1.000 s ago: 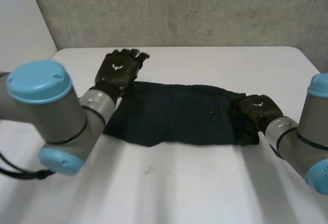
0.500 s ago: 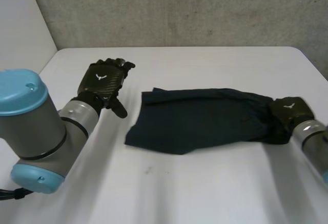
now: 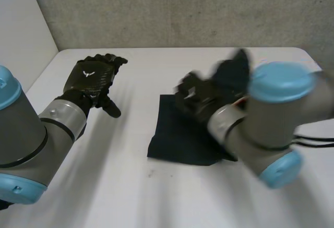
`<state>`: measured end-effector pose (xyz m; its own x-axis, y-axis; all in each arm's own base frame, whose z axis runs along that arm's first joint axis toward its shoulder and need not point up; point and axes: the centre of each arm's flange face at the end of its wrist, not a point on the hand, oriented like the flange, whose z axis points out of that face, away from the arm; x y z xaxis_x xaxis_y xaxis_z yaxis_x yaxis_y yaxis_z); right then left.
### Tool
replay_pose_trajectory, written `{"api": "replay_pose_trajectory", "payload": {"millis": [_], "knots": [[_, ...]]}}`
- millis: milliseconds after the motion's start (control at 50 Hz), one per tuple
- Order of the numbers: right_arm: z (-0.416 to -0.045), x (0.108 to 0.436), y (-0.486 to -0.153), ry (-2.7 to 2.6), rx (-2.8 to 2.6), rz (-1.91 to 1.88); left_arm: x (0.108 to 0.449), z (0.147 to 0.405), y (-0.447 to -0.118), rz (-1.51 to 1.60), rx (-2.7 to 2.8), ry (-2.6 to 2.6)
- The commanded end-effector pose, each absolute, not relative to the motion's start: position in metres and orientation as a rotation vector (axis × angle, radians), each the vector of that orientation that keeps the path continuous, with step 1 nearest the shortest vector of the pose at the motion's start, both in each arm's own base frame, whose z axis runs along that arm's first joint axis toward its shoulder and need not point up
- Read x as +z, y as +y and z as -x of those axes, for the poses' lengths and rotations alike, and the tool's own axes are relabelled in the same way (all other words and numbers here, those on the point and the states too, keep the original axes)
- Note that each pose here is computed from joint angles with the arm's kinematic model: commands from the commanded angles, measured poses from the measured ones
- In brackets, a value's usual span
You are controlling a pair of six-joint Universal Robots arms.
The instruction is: Fold the shorts.
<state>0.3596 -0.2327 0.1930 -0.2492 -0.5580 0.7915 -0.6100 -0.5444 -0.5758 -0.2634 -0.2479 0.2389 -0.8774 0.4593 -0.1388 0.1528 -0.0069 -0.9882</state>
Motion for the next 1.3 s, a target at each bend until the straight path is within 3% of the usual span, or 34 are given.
{"api": "replay_pose_trajectory", "payload": {"millis": [20,80,140,320,440,520,620,720,860,940,1000,1120,1240,1260,1300], "knots": [[-0.384,0.151,-0.191,-1.451,1.973,-2.283,0.254,0.269,-0.255,0.629,2.030,-1.976],[-0.384,0.161,-0.193,-1.442,2.011,-2.265,0.263,0.271,-0.258,0.616,2.053,-1.942],[-0.380,0.192,-0.200,-1.561,2.107,-2.098,0.274,0.277,-0.268,0.569,2.069,-1.893],[-0.328,0.244,-0.271,-2.284,2.351,-1.285,0.258,0.314,-0.287,0.539,1.953,-1.875],[-0.322,0.210,-0.289,-2.545,2.138,-1.199,0.215,0.349,-0.274,0.645,1.732,-2.003],[-0.317,0.186,-0.300,-2.667,1.959,-1.176,0.190,0.359,-0.270,0.684,1.616,-2.100],[-0.316,0.162,-0.306,-2.744,1.835,-1.165,0.167,0.360,-0.273,0.695,1.564,-2.217],[-0.313,0.143,-0.310,-2.760,1.750,-1.116,0.136,0.346,-0.268,0.702,1.497,-2.456],[-0.309,0.131,-0.307,-2.703,1.627,-1.211,0.127,0.343,-0.258,0.796,1.460,-2.529],[-0.308,0.141,-0.306,-2.662,1.654,-1.232,0.139,0.349,-0.252,0.812,1.488,-2.485],[-0.307,0.163,-0.305,-2.623,1.728,-1.208,0.171,0.350,-0.250,0.783,1.565,-2.412],[-0.299,0.246,-0.299,-2.436,2.090,-1.021,0.253,0.343,-0.238,0.685,1.755,-2.222],[-0.278,0.320,-0.286,-2.249,2.357,-0.725,0.327,0.313,-0.225,0.555,1.938,-2.064],[-0.272,0.326,-0.285,-2.227,2.360,-0.676,0.347,0.294,-0.228,0.486,2.006,-2.045],[-0.261,0.334,-0.285,-2.200,2.345,-0.600,0.356,0.281,-0.233,0.440,2.046,-2.048]]}}
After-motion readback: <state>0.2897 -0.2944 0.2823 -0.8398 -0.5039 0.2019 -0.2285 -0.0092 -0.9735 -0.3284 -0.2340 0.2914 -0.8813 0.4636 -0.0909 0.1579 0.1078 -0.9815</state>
